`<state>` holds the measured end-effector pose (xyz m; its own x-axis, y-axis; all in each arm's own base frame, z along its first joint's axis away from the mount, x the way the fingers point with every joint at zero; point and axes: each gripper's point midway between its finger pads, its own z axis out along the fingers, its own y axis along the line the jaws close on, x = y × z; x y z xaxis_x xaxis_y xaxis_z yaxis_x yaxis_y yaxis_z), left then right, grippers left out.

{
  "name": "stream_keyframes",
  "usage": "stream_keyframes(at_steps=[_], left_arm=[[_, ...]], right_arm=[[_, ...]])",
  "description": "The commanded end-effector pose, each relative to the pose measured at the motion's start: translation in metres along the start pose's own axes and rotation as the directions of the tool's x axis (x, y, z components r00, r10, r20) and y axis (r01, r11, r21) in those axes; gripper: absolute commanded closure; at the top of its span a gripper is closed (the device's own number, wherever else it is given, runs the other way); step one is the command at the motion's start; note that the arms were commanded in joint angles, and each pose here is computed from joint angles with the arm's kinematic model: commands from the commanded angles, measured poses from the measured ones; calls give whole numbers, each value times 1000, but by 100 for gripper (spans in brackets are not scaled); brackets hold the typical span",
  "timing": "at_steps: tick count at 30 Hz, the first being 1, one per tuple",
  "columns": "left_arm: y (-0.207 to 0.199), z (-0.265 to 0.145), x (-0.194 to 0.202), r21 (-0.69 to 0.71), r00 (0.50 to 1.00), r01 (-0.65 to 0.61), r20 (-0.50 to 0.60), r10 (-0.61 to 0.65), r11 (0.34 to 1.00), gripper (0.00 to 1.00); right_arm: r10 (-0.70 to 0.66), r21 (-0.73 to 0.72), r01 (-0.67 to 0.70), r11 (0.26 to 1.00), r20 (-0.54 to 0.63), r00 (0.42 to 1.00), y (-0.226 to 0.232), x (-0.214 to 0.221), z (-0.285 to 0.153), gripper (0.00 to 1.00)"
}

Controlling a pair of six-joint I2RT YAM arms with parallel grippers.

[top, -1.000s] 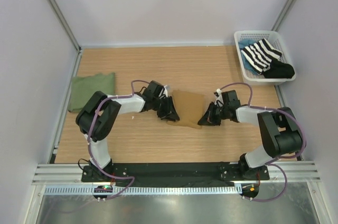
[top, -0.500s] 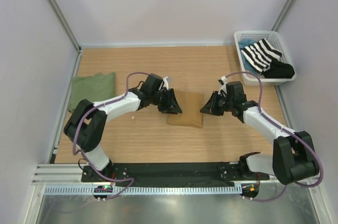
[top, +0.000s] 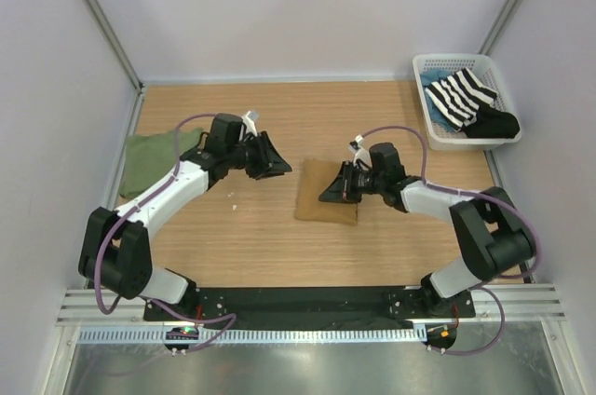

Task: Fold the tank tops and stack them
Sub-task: Neatly place the folded tank top to the corner

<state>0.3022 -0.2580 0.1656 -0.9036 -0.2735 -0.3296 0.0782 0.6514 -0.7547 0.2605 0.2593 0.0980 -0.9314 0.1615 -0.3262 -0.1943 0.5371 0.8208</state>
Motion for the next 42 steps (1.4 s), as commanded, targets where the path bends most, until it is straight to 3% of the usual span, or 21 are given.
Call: stream_keyframes(at_steps=[1,7,16,23,27,30,34,36,38,40,42], left_arm=[[2,-11,5,-5,1000,-5,0,5,1000,66],[10,-7,12,-14,1000,-5,-27,5,1000,66],[12,-5,14,-8,999,-10,-39,10,1000,66],[16,-4,21,-13,999,-13,-49,12,1000,65],[20,-3,25,-19,998,-7,-62,6,1000,65],[24,-3,27,-25,998,-8,-55,7,1000,59],[27,-2,26,-32,999,-10,-40,9,999,43],[26,-2,26,-23,999,-14,-42,13,1000,40],[28,0,26,-28,999,-19,-44,18,999,30],[32,2,24,-48,999,-12,-37,11,999,18],[39,5,21,-79,1000,7,-11,-8,997,8]], right_arm=[[33,-112,-32,993,0,999,-3,-3,13,89],[204,-169,-206,964,-29,979,-49,9,23,89],[122,-122,-121,985,2,993,-32,-13,15,89],[42,-120,-35,992,58,997,-4,-73,19,89],[90,-96,-83,992,69,994,-26,-94,30,89],[147,-67,-142,988,71,987,-51,-98,43,89],[232,-52,-229,972,41,972,-79,-92,65,89],[238,-54,-236,970,41,970,-85,-93,70,89],[221,-49,-219,975,50,974,-83,-95,69,89],[195,-29,-193,981,68,979,-72,-101,59,84],[139,-5,-139,990,90,986,-65,-106,50,73]])
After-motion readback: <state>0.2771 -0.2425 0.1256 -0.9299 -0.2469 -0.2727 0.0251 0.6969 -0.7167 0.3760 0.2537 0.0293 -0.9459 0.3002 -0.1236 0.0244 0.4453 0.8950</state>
